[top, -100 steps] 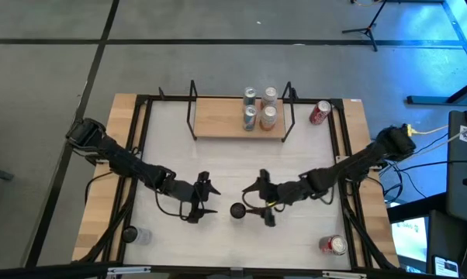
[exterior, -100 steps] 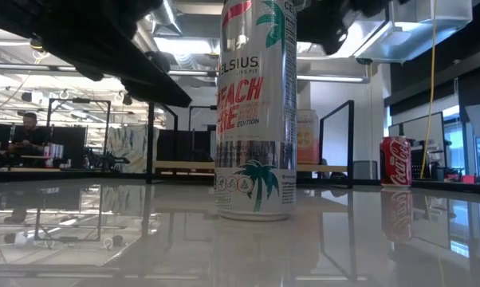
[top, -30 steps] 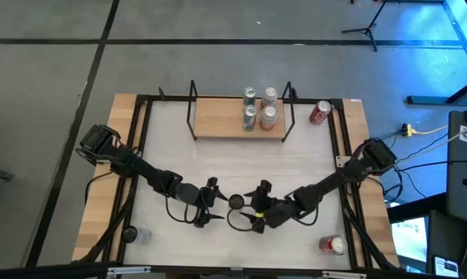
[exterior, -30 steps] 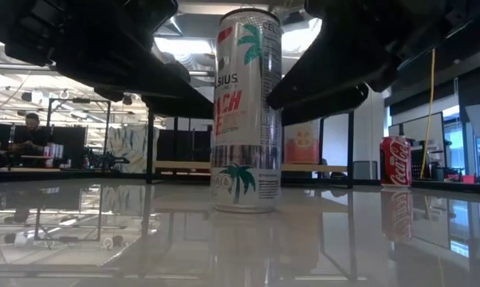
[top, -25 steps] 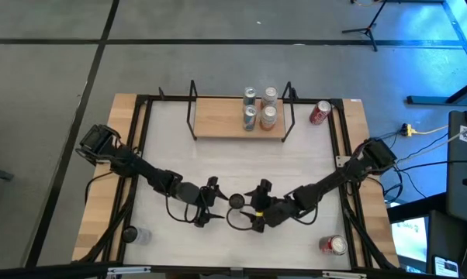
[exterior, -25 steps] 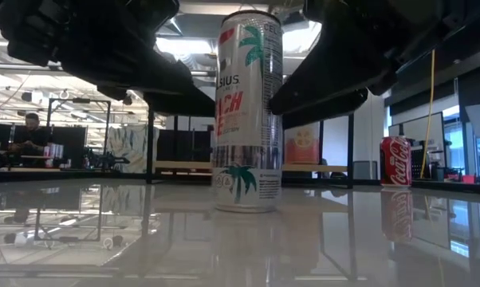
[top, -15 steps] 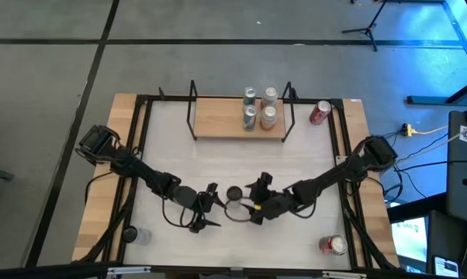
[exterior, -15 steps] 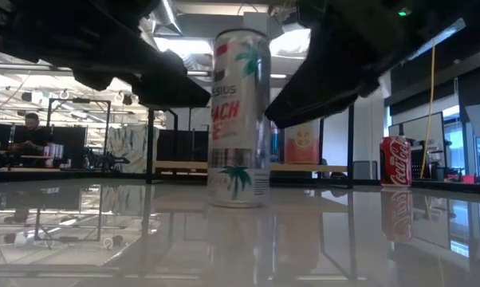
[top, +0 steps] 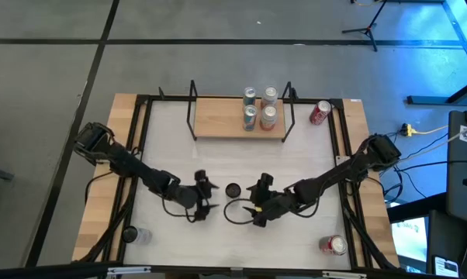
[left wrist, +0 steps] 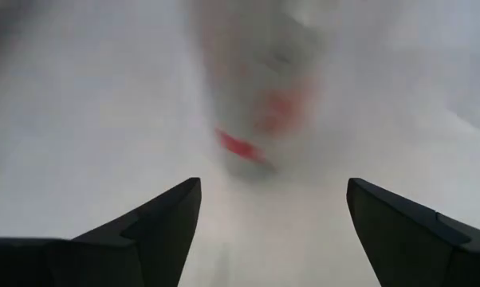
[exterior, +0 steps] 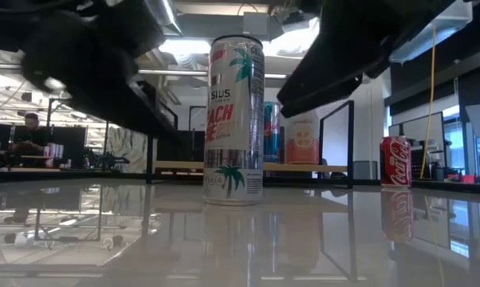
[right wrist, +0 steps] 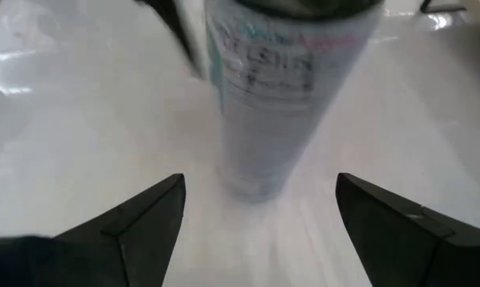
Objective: Place canned beverage on shelf
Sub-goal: Adjust white soda on the center
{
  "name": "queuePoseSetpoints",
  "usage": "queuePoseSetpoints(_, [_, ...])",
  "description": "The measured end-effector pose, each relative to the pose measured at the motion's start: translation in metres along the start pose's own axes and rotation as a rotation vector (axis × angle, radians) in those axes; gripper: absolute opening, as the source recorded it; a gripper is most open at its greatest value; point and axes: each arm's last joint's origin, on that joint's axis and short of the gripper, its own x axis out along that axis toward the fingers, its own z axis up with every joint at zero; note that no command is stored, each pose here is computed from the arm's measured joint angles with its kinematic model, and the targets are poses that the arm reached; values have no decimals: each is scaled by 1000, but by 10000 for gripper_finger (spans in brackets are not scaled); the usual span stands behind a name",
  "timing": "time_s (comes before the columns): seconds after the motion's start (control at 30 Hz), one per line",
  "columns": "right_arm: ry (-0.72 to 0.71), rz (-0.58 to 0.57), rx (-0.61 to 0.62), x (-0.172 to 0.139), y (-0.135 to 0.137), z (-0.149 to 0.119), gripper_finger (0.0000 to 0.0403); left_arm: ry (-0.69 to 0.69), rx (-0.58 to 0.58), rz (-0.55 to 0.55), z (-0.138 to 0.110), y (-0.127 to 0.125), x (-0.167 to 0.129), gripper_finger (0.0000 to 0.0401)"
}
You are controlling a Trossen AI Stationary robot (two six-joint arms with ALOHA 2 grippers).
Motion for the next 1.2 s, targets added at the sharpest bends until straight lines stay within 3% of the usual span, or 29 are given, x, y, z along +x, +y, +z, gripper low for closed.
queuePoseSetpoints(0.1, [-26, -6, 14, 6, 1, 0, 321, -60, 26, 35, 6, 6, 6, 305])
queuePoseSetpoints(0.37, [-45, -47, 7, 13, -1, 0, 321, -102, 105, -245, 12, 6, 18, 305])
queuePoseSetpoints(0.8, [33, -92, -69, -2, -13, 1, 321, -169, 108, -350, 15, -12, 10, 305])
queuePoseSetpoints(0.93, [17, -69, -44, -16, -16, 9, 321, -137, 62, -300, 12, -12, 8, 305])
queuePoseSetpoints(1.07, [6, 33, -11, -19, -10, 12, 321, -91, 17, -158, 8, -6, 8, 305])
queuePoseSetpoints(1.2, [-13, 36, -2, -7, -5, 9, 321, -122, -6, -31, 11, 2, 11, 305])
